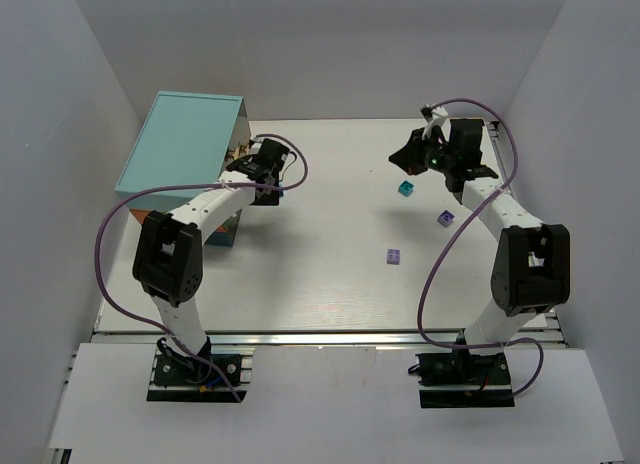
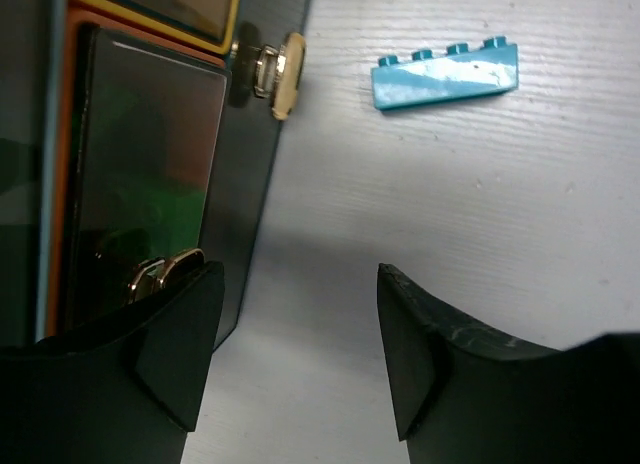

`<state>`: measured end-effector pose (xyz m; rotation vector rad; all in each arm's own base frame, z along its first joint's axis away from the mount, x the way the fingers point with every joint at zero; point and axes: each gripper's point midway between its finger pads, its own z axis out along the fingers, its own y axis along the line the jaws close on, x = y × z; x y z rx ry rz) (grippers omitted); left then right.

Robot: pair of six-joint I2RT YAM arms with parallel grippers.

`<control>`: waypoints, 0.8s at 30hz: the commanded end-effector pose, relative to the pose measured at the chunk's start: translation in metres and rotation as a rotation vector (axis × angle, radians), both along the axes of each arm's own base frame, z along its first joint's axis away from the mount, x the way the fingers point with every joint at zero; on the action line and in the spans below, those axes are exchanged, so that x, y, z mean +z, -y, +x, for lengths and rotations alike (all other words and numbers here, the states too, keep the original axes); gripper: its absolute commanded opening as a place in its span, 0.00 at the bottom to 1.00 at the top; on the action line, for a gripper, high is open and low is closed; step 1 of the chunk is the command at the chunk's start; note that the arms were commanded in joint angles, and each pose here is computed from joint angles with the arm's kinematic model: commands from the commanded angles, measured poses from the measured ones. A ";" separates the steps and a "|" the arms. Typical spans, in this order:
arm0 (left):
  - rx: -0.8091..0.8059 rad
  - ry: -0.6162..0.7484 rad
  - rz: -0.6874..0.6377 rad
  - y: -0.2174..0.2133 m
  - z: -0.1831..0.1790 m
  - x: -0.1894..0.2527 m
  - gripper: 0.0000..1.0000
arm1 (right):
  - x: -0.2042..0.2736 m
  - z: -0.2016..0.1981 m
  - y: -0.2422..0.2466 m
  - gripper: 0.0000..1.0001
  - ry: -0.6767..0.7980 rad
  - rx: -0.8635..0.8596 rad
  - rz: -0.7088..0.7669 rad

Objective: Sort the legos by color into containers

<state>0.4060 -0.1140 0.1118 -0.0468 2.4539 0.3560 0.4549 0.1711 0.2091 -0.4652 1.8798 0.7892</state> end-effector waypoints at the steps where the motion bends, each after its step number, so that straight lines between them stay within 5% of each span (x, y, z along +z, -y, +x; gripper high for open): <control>1: 0.036 0.050 0.042 -0.019 0.011 0.024 0.73 | 0.012 -0.007 0.001 0.00 0.026 0.021 0.006; 8: 0.039 0.033 0.054 -0.029 0.015 0.025 0.73 | 0.007 -0.008 0.005 0.00 0.009 0.016 0.005; 9: 0.022 0.042 0.030 -0.025 0.017 0.028 0.67 | 0.007 -0.008 0.005 0.00 0.015 0.018 0.001; 10: -0.004 0.047 0.021 -0.021 0.018 0.030 0.48 | 0.007 -0.008 0.004 0.00 0.018 0.022 -0.002; 13: -0.068 0.096 -0.043 -0.004 0.023 0.042 0.26 | 0.008 -0.010 0.003 0.00 0.045 0.052 -0.017; 17: -0.127 0.136 -0.121 0.016 0.028 0.058 0.23 | -0.003 -0.021 -0.027 0.00 0.039 0.282 0.018; 21: -0.177 0.161 -0.187 0.028 0.026 0.072 0.14 | -0.019 -0.013 -0.062 0.26 -0.071 0.430 0.047; 24: -0.192 0.177 -0.243 0.031 0.021 0.083 0.10 | -0.024 -0.002 -0.112 0.34 -0.148 0.497 0.058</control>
